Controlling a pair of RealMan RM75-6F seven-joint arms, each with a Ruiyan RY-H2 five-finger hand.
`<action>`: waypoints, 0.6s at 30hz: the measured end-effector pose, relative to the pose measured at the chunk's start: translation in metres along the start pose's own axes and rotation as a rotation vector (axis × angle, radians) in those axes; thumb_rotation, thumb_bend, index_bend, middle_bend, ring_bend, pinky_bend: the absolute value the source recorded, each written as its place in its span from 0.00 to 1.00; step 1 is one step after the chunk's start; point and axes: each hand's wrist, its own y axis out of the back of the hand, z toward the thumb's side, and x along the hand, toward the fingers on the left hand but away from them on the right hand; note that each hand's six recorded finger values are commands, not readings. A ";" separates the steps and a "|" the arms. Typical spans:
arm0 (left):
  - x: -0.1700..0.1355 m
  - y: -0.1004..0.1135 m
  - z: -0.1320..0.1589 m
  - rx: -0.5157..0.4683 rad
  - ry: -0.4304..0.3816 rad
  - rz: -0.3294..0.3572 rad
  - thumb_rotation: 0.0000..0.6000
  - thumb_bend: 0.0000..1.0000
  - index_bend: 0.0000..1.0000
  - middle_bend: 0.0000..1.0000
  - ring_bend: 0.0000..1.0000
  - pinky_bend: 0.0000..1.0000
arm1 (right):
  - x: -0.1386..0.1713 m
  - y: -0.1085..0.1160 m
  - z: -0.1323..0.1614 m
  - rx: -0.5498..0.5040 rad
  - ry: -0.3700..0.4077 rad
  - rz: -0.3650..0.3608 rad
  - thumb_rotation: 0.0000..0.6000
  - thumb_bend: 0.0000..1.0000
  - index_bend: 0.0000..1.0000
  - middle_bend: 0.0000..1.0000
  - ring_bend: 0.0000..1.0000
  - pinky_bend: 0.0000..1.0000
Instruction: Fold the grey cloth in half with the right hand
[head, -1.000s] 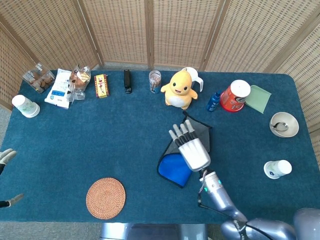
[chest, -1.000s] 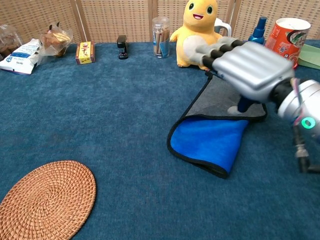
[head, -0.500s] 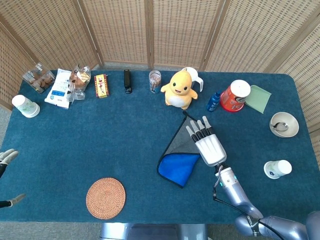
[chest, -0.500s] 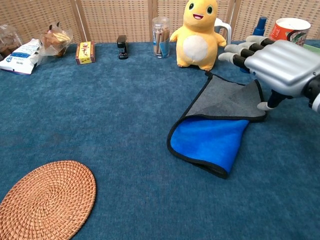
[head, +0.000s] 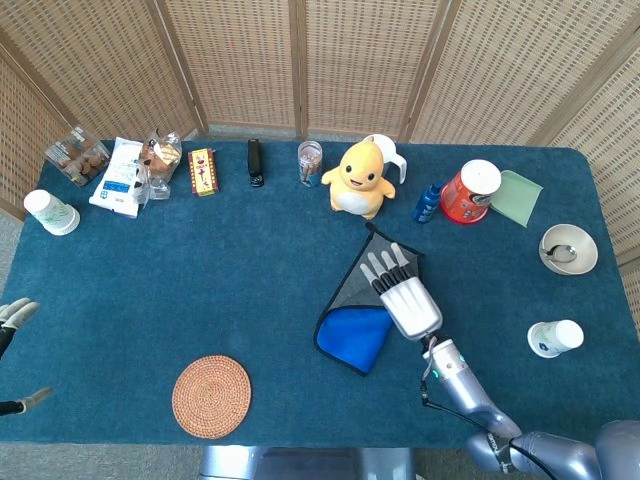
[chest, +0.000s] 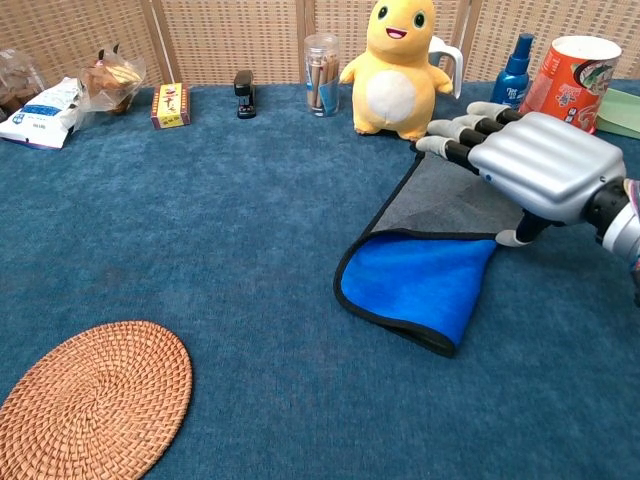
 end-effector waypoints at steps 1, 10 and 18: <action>0.000 0.000 0.000 0.000 0.001 0.000 1.00 0.12 0.00 0.00 0.00 0.00 | -0.001 -0.001 0.000 -0.002 -0.001 0.001 1.00 0.00 0.00 0.00 0.00 0.07; 0.001 -0.001 -0.001 0.002 0.004 -0.003 1.00 0.12 0.00 0.00 0.00 0.00 | -0.004 -0.009 -0.004 -0.016 -0.020 0.006 1.00 0.00 0.00 0.00 0.00 0.08; 0.002 -0.002 0.000 0.005 0.005 -0.005 1.00 0.12 0.00 0.00 0.00 0.00 | -0.005 -0.012 -0.007 -0.018 -0.027 0.000 1.00 0.00 0.00 0.00 0.00 0.10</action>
